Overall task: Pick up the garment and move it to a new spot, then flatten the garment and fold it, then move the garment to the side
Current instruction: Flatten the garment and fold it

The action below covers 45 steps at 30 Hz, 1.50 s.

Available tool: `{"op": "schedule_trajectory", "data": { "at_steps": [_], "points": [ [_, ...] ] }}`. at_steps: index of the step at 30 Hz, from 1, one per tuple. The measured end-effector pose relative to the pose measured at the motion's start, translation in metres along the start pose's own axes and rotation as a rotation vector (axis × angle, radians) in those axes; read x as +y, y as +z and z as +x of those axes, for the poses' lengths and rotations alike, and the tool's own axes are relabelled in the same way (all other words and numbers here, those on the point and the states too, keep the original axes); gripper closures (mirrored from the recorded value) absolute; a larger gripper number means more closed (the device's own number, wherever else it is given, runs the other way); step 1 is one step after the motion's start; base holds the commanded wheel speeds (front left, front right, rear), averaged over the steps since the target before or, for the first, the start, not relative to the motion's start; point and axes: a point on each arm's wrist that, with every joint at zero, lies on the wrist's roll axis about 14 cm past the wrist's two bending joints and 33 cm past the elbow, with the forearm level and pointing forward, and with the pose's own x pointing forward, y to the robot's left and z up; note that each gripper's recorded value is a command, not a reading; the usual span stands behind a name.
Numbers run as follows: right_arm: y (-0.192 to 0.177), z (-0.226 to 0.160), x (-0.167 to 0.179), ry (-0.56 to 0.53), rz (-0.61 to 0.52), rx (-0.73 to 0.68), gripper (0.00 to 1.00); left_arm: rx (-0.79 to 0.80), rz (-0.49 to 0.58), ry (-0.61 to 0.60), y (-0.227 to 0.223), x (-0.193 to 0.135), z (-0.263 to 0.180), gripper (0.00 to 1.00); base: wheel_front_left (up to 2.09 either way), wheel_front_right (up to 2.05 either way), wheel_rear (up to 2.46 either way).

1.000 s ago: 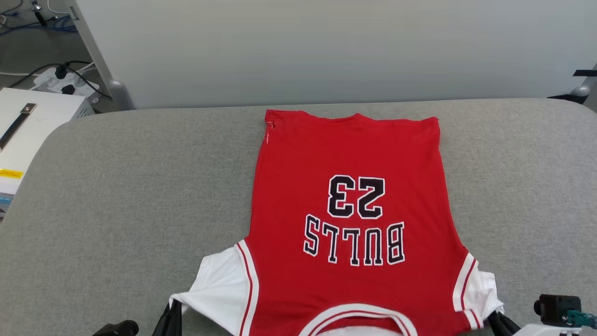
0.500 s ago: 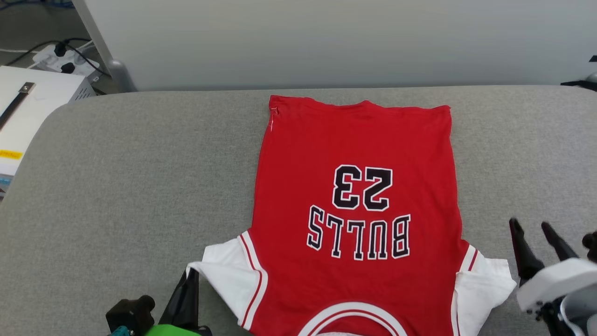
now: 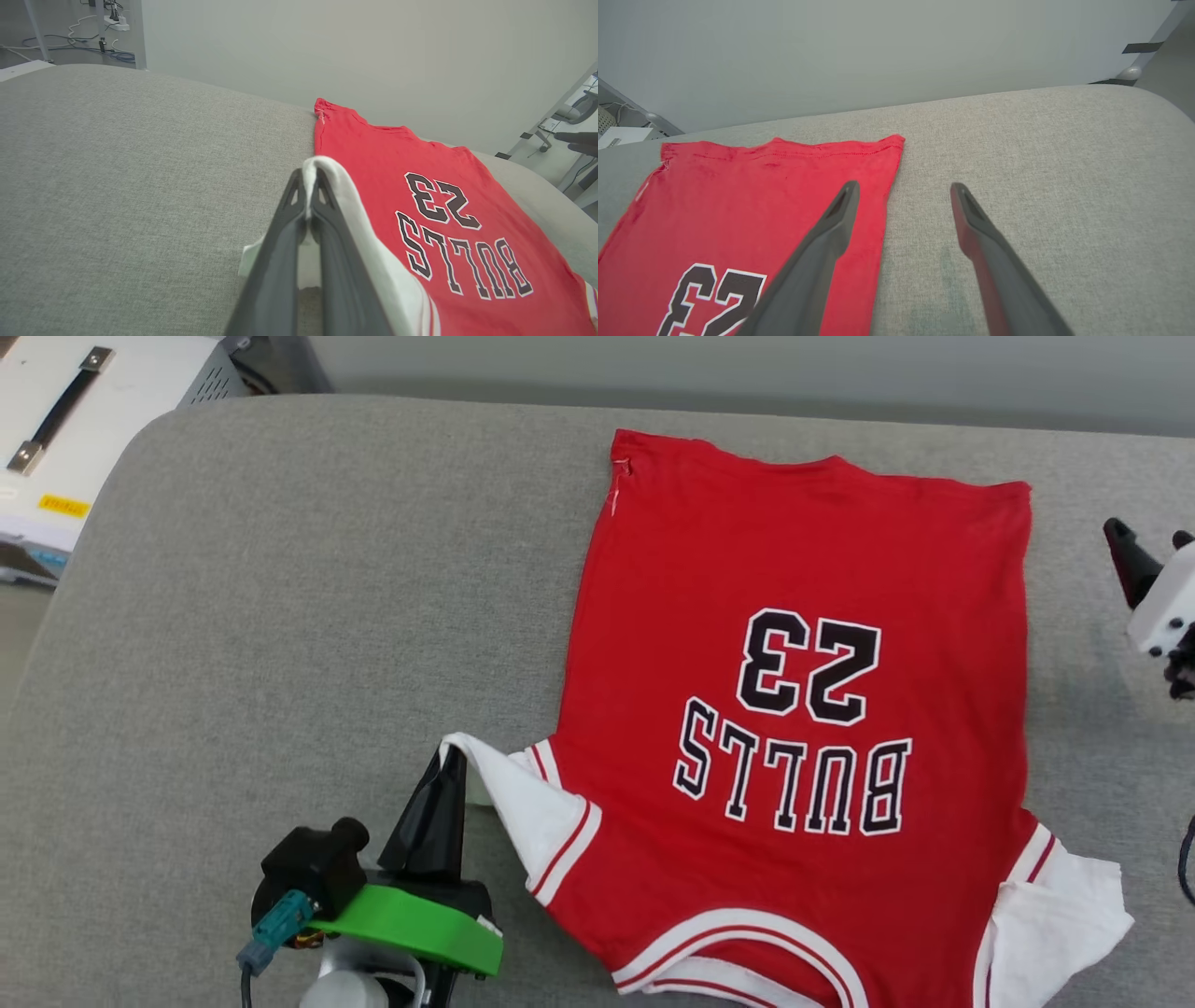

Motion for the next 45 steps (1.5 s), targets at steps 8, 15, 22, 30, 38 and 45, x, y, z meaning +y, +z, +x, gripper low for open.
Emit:
{"op": "schedule_trajectory", "data": {
  "at_steps": [8, 15, 22, 30, 38, 45],
  "points": [
    [-0.009, 0.063, 0.009, 0.0, 0.008, 0.248, 0.0, -0.016, -0.003, -0.004, 0.001, 0.002, 0.02, 1.0, 0.0, 0.0, 0.0],
    [-0.048, 0.109, 0.013, -0.009, 0.015, 0.418, 0.0, 0.008, 0.002, -0.007, -0.011, 0.008, 0.04, 1.0, 0.0, 0.0, 0.0],
    [-0.103, 0.131, 0.022, 0.005, 0.013, 0.596, 0.0, 0.07, 0.004, 0.029, -0.036, 0.023, 0.046, 1.0, 0.0, 0.0, 0.0],
    [-0.111, 0.123, 0.02, 0.004, 0.064, 0.75, 1.0, 0.085, 0.018, 0.039, -0.04, 0.027, 0.044, 1.0, 0.0, 0.0, 0.0],
    [-0.097, 0.099, 0.003, -0.038, 0.01, 0.742, 1.0, 0.054, 0.028, 0.026, -0.026, 0.022, 0.038, 1.0, 0.0, 0.0, 0.0],
    [-0.07, 0.06, -0.025, -0.086, -0.115, 0.673, 1.0, 0.048, 0.039, 0.044, -0.016, 0.026, 0.015, 1.0, 0.0, 0.0, 0.0]
  ]
}}
